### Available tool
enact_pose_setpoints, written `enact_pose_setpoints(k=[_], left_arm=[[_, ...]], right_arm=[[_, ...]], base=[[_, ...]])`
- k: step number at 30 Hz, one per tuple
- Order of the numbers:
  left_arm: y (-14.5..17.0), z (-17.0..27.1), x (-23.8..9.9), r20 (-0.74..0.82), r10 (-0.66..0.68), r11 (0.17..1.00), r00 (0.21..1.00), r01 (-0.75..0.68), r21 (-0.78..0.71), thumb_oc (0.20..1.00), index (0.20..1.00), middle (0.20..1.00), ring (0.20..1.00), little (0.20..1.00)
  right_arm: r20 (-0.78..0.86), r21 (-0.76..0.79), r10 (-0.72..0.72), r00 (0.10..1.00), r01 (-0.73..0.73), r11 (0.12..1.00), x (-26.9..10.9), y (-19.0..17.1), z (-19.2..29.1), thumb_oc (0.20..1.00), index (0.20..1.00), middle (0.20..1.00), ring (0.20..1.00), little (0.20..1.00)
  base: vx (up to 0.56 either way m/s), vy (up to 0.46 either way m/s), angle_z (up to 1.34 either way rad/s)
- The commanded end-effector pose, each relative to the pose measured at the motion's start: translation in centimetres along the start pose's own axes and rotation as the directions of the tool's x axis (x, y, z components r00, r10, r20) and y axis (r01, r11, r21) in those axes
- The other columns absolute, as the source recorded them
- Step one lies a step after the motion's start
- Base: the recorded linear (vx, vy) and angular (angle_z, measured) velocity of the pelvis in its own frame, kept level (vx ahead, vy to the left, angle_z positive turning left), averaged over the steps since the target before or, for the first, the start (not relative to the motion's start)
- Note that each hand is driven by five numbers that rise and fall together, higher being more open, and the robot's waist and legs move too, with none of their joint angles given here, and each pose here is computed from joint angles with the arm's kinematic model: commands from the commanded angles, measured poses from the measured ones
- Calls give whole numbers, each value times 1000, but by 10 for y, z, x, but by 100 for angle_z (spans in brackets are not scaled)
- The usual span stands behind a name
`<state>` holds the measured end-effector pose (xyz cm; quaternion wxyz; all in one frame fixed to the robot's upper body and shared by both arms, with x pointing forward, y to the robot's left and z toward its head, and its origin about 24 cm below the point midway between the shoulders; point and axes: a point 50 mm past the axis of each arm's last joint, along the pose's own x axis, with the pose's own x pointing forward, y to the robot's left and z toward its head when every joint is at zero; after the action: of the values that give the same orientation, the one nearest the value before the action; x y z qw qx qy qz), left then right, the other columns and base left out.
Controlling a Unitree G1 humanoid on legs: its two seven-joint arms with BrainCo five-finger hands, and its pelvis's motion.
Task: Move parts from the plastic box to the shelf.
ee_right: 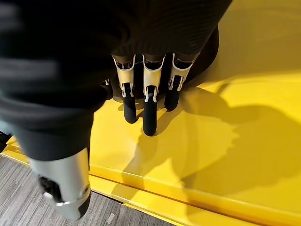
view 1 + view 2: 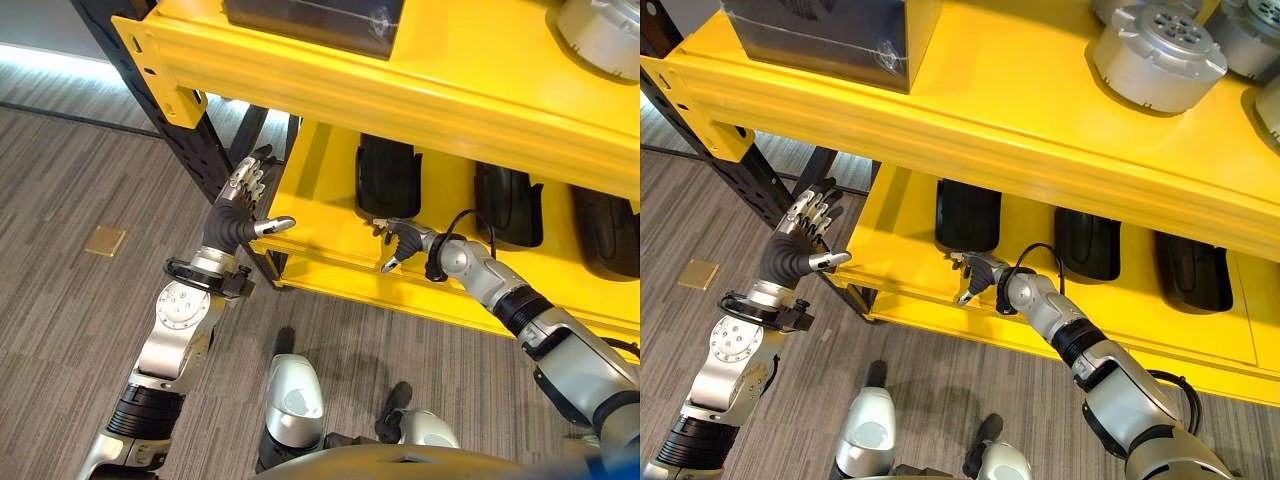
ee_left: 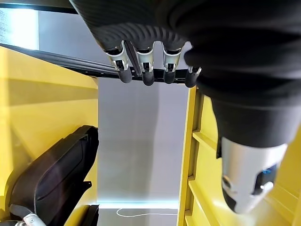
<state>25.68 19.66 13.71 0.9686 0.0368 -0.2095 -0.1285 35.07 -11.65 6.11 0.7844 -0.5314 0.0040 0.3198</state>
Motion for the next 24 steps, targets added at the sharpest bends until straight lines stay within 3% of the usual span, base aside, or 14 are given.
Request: enact_pose_setpoints(k=[1, 16, 19, 24], left_arm=[[-12, 22, 7, 123, -60, 998, 991, 59, 12, 1000, 1000, 1000, 1000, 1000], [-18, 22, 9, 136, -62, 998, 989, 64, -12, 1000, 1000, 1000, 1000, 1000], [-17, 25, 10, 154, -41, 999, 987, 43, -10, 1000, 1000, 1000, 1000, 1000], [-11, 27, 6, 178, 23, 1000, 984, -21, -12, 1000, 1000, 1000, 1000, 1000]], right_arm=[[41, -47, 86, 995, -84, 995, 9, 21, 14, 1000, 1000, 1000, 1000, 1000], [-13, 47, 76, 997, -75, 996, 15, 20, 9, 1000, 1000, 1000, 1000, 1000], [36, 67, 143, 989, -145, 987, 11, 44, 18, 1000, 1000, 1000, 1000, 1000], [168, 270, 157, 973, -199, 942, -9, 70, 35, 1000, 1000, 1000, 1000, 1000]], base=[[0, 0, 0], [-8, 11, 0], [-83, 9, 0], [-97, 13, -8]])
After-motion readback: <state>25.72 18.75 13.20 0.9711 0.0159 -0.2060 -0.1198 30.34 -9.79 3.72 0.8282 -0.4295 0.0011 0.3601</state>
